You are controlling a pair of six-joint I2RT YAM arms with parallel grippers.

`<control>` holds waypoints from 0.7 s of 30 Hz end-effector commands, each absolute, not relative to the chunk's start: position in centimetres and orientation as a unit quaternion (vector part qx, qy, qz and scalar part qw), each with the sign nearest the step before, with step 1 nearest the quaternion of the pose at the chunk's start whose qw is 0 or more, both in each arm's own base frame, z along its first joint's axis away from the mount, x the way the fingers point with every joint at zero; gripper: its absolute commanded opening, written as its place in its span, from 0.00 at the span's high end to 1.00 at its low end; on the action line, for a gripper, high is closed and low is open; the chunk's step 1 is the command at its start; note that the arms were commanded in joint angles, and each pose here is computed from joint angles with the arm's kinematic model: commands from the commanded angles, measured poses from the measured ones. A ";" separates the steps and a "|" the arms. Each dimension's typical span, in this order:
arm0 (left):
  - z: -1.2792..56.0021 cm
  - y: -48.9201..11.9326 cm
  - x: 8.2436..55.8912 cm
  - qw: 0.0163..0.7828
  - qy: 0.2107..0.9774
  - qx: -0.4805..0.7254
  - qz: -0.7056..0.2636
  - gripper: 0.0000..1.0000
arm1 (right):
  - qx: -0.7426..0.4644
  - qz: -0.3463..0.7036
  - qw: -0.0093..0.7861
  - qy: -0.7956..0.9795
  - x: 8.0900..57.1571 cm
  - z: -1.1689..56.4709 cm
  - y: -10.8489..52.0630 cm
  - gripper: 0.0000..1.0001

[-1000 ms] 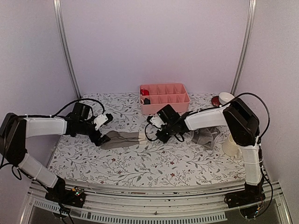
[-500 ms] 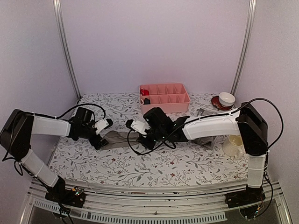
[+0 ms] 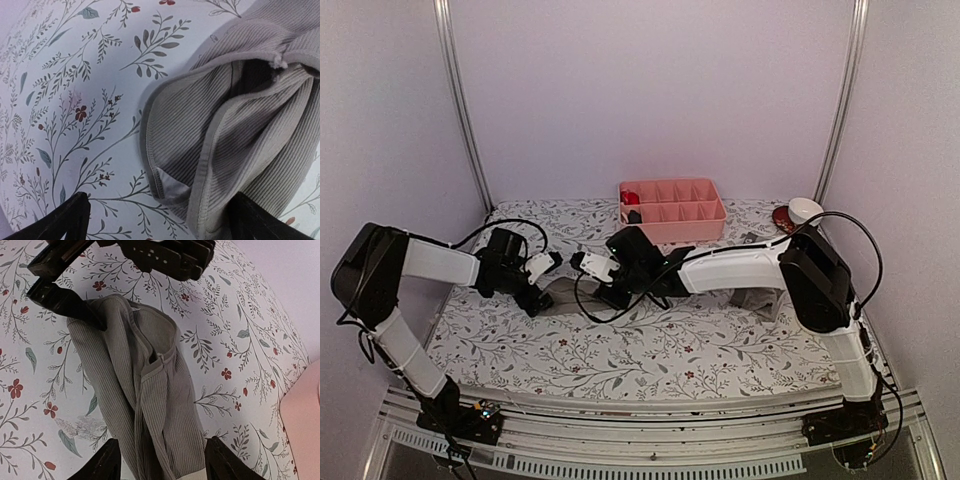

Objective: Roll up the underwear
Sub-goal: Fold the underwear at the center of the board.

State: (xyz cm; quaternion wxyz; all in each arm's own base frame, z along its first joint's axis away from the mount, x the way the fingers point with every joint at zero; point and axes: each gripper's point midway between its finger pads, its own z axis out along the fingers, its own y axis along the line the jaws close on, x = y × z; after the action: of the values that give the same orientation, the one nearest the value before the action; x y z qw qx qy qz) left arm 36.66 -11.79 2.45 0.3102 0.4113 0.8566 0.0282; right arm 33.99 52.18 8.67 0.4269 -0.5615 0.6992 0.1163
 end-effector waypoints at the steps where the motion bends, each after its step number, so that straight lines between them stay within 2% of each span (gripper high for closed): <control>1: 1.8 -11.4 36.3 0.293 0.867 0.402 0.011 0.01 | -0.600 0.121 0.432 0.662 33.9 9.2 53.8 0.40; 10: 3.8 -11.8 36.6 0.312 0.864 0.396 -0.010 0.01 | -0.621 0.090 0.420 0.656 35.5 6.5 55.3 0.34; 21: 6.5 -12.4 36.2 0.324 0.855 0.400 -0.065 0.02 | -0.624 0.075 0.421 0.654 36.3 5.1 56.3 0.34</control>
State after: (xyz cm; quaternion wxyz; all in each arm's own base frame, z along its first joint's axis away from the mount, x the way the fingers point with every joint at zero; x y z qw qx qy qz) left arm 36.46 -11.82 5.18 0.3213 0.3950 0.8600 -0.0324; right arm 35.76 55.79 5.59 0.4160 -0.6250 0.6546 0.0884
